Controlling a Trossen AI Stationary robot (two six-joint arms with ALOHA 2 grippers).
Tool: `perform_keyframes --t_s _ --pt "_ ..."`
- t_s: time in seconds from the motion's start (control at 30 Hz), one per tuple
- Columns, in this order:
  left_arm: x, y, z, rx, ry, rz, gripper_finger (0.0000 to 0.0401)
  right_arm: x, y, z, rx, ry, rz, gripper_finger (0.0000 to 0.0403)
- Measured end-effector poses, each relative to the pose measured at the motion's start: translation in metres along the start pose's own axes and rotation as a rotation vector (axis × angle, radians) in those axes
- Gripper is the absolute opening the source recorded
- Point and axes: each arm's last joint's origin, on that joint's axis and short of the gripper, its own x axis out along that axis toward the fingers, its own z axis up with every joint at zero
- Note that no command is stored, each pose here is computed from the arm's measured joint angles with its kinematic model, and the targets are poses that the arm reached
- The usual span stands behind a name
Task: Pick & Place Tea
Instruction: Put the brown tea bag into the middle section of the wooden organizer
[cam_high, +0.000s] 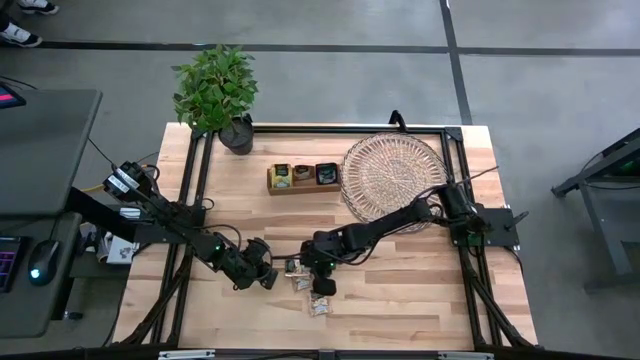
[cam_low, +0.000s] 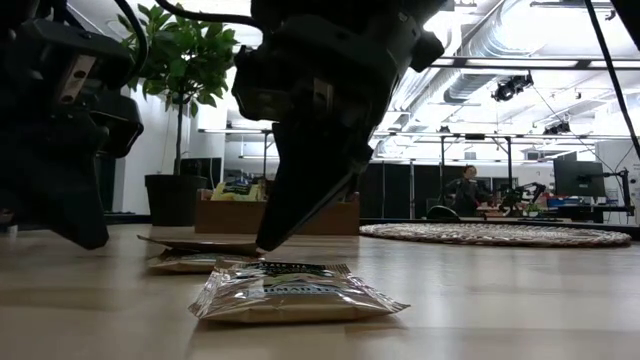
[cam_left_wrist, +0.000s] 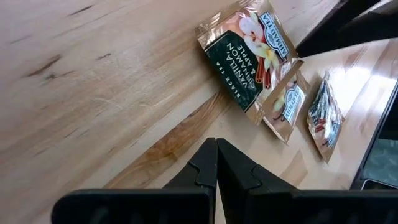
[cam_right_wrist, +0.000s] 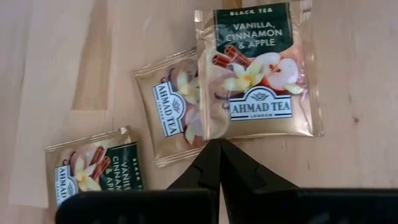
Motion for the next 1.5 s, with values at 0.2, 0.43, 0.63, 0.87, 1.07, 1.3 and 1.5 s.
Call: perform_keyframes --t_s 0.2,0.43,0.63,0.87,1.07,1.3,1.5 --pt "0.0 0.0 0.0 -0.01 -0.003 0.002 0.0001 -0.011 0.003 0.005 -0.007 -0.018 0.012 0.0" --pt "0.0 0.002 0.0 -0.018 -0.003 0.015 0.0001 -0.021 0.007 0.016 -0.06 -0.116 0.012 0.0" --pt "0.0 0.002 0.0 -0.022 -0.008 0.014 0.0001 -0.02 0.005 0.017 -0.097 -0.15 -0.076 0.0" --pt "0.0 0.002 0.0 -0.023 -0.011 0.014 0.0001 -0.011 -0.004 0.014 -0.081 -0.126 -0.086 0.0" --pt "0.0 0.002 0.0 -0.024 -0.01 0.015 0.0001 -0.003 -0.006 0.011 -0.07 -0.116 -0.092 0.0" --pt "0.0 0.002 0.0 -0.024 -0.014 0.014 0.0001 0.001 -0.008 0.007 -0.059 -0.081 -0.107 0.0" --pt "0.0 0.001 0.001 -0.024 -0.025 0.011 0.0001 0.01 -0.01 0.004 -0.033 -0.067 -0.098 0.0"
